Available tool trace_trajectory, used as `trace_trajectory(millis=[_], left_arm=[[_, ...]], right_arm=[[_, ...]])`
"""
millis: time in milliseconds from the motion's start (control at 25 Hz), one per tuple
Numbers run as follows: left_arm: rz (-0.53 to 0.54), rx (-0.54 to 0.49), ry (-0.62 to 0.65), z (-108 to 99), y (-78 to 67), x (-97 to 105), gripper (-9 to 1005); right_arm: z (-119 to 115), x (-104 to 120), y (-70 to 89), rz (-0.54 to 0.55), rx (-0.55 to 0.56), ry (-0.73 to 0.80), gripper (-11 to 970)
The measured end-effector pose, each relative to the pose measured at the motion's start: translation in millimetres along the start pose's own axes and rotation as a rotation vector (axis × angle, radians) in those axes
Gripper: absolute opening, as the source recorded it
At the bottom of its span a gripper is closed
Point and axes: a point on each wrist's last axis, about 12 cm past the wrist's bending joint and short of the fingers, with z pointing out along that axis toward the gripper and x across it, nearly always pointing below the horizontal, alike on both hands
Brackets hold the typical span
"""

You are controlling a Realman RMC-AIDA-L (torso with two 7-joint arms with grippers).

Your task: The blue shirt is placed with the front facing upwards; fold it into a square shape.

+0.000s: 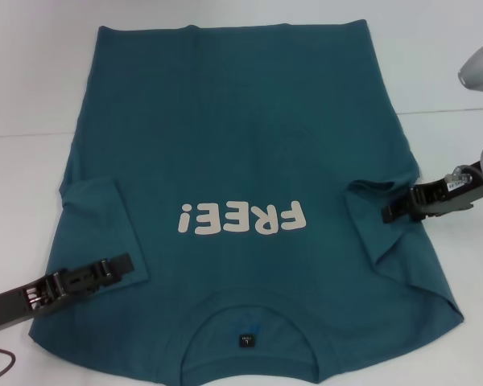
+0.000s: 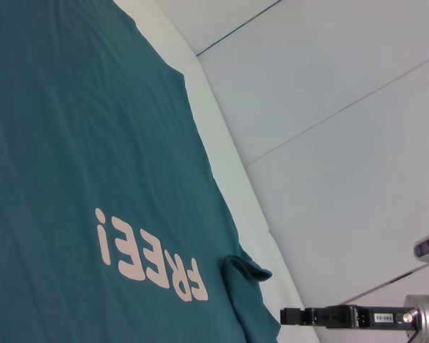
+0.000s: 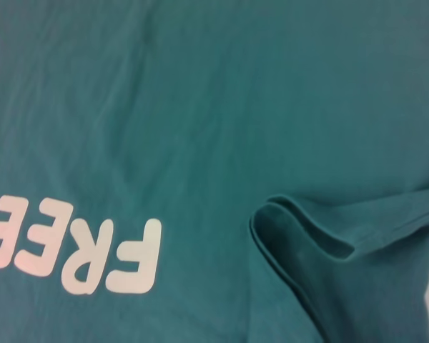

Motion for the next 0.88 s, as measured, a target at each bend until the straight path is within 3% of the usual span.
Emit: trace_trajectory(millis=[400,880], left_arm=[[0.004,0.001,0.0,0.6,-0.3,-0.8,550],[-0.006,-0.005,-0.003,1.5,2.7,2.6,550]], right_arm=[[7.9,4.1,2.3,-0.015,0.025,0.018,567],[24.6,4.7,16.0,-0.016,0.003,0.005,570]])
